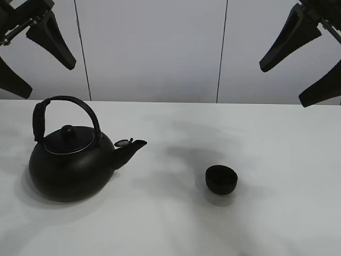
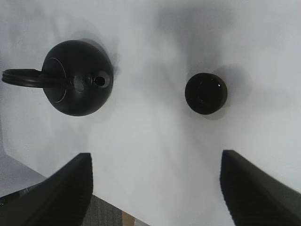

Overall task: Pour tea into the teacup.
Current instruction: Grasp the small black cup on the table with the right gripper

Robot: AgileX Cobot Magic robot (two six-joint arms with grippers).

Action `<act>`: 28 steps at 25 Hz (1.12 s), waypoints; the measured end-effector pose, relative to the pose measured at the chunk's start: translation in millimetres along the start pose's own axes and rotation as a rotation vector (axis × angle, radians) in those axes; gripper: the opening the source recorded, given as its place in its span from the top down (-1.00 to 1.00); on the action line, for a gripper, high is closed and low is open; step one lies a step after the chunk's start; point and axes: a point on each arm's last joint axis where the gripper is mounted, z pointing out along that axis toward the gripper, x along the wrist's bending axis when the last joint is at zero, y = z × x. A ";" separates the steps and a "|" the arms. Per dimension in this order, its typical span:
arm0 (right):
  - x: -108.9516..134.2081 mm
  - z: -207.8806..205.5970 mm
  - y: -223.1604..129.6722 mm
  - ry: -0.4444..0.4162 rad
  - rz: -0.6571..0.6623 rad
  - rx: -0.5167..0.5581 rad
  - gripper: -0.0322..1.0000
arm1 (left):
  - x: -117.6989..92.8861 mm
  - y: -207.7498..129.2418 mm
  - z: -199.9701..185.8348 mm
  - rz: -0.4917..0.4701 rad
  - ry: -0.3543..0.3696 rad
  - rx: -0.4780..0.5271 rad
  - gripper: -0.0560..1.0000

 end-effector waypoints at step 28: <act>97.8 57.1 -8.2 -0.436 -0.730 0.236 -0.10 | 0.1 0.0 0.0 0.001 0.001 0.000 -0.28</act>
